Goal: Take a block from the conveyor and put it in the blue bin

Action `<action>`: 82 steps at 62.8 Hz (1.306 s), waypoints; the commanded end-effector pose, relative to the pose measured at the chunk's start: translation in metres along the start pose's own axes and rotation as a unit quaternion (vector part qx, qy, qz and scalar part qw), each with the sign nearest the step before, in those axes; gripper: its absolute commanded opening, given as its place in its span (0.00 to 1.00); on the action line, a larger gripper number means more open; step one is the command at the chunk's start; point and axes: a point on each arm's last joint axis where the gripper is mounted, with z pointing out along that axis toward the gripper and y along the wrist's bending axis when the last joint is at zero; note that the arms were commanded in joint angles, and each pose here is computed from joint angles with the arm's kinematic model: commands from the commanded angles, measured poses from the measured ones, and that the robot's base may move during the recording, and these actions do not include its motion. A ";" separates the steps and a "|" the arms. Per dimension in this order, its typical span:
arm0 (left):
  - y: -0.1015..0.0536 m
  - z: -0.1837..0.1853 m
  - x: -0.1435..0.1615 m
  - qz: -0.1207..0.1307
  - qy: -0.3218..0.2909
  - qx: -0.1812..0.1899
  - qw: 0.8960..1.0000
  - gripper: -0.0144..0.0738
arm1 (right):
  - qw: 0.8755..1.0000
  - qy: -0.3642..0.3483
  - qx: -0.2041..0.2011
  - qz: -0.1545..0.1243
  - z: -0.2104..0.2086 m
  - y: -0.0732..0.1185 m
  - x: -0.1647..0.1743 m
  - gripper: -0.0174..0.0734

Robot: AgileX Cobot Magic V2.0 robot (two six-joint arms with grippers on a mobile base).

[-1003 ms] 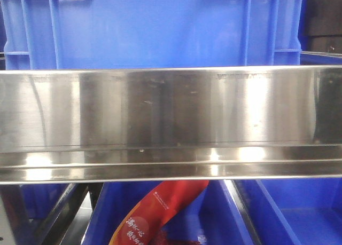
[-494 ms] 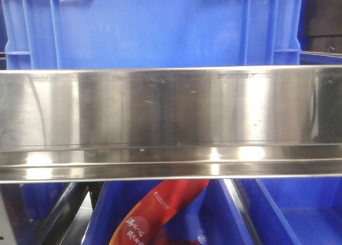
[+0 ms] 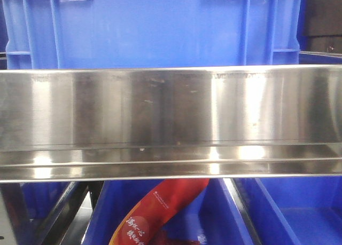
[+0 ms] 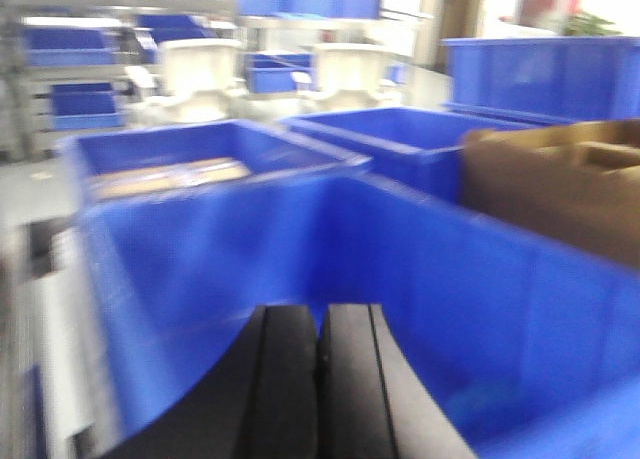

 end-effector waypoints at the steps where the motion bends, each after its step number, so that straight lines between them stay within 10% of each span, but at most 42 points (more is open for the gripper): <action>1: 0.006 -0.023 0.020 -0.010 -0.010 -0.020 1.000 0.04 | 1.000 -0.010 0.011 -0.001 -0.021 -0.006 0.020 0.01; 24: 0.011 -0.089 0.084 -0.009 -0.036 -0.056 0.998 0.04 | 1.000 -0.028 0.009 -0.001 -0.079 -0.010 0.069 0.01; 65: 0.007 -0.113 0.080 -0.005 -0.092 -0.053 0.994 0.04 | 0.998 -0.062 0.008 -0.001 -0.091 -0.010 0.066 0.01; 82: 0.007 -0.113 0.080 -0.005 -0.092 -0.053 0.994 0.04 | 0.994 -0.069 0.085 -0.008 -0.100 -0.027 0.107 0.01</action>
